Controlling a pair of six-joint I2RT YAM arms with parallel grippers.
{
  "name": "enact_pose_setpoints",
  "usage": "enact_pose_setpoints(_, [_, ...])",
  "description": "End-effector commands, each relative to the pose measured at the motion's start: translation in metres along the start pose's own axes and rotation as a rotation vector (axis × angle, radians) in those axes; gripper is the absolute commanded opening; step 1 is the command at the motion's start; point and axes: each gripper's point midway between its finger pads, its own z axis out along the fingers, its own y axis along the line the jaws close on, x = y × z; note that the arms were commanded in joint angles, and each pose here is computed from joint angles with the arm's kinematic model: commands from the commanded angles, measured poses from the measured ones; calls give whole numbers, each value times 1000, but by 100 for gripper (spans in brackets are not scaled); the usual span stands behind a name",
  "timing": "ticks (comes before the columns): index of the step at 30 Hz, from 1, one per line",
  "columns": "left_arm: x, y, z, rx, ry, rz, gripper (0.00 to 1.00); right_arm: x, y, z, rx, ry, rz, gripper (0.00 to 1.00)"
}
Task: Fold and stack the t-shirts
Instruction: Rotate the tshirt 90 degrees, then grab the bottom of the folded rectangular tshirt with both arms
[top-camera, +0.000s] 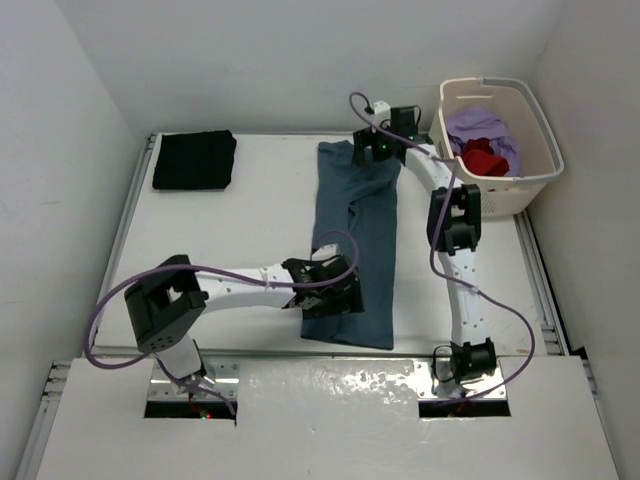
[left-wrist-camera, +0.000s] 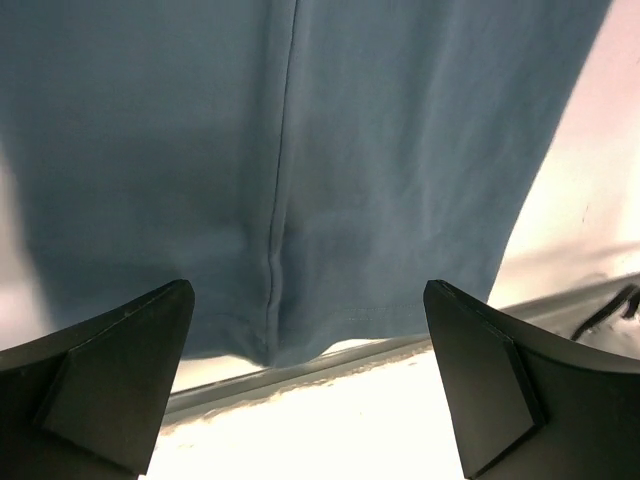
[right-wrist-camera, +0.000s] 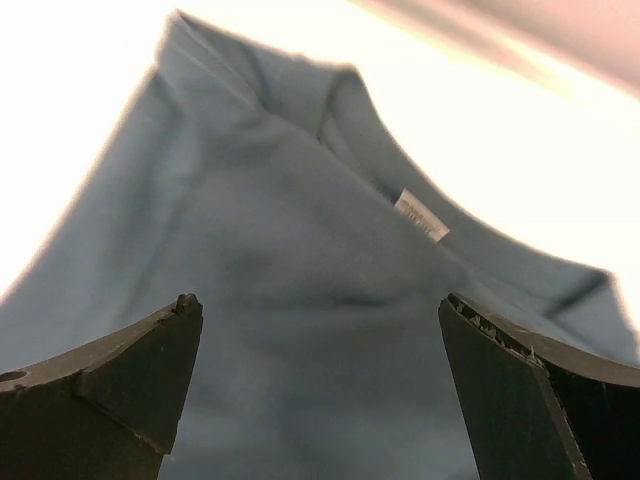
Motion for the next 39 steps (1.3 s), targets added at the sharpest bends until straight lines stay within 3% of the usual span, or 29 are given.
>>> enact_pose_setpoints(1, [-42,-8,-44,-49,-153,85,100,-148,22,-93,15,-284,-167,99])
enact_pose_setpoints(5, [-66,-16,-84,-17,-245,93,100,-181,33,-151,70,-333,-113,99])
enact_pose_setpoints(6, [-69,-16,-90,-16,-260,98,100,-181,35,-163,89,-322,-107,99])
enact_pose_setpoints(7, [-74,-14,-94,-21,-276,98,100,-152,40,-162,91,-246,-75,99])
enact_pose_setpoints(8, [-77,-9,-100,-23,-278,104,100,-157,40,-201,176,-253,-5,99])
enact_pose_setpoints(9, [-81,2,-98,-42,-265,88,100,-106,45,-192,193,-159,47,99])
enact_pose_setpoints(10, [-85,10,-99,-46,-258,72,100,-90,50,-203,211,-147,74,99])
enact_pose_setpoints(11, [-87,16,-97,-40,-247,62,100,-96,56,-245,273,-212,137,99])
enact_pose_setpoints(12, [-83,37,-85,-44,-176,23,100,-33,67,-239,275,-100,190,99])
enact_pose_setpoints(14, [-83,48,-80,3,-149,13,100,7,86,-257,276,-68,272,99])
enact_pose_setpoints(15, [-74,62,-72,-15,-117,7,100,49,101,-275,303,-24,296,99])
enact_pose_setpoints(17, [-63,68,-67,-3,-86,36,100,75,114,-303,346,-35,341,99])
enact_pose_setpoints(18, [-53,65,-65,32,-42,44,100,117,128,-306,343,64,337,99])
enact_pose_setpoints(19, [-44,69,-58,47,-22,56,100,131,137,-312,333,92,342,99])
enact_pose_setpoints(23, [-14,65,-48,158,83,61,100,197,188,-331,185,229,409,99])
enact_pose_setpoints(27, [-1,71,-44,164,97,75,100,249,236,-347,-9,356,509,99])
enact_pose_setpoints(30, [10,74,-36,194,123,71,94,279,255,-351,-66,434,550,99])
enact_pose_setpoints(34, [16,75,-27,203,144,85,67,302,275,-351,-141,497,613,99])
enact_pose_setpoints(39, [29,86,-23,178,175,89,51,328,288,-357,-150,573,634,95])
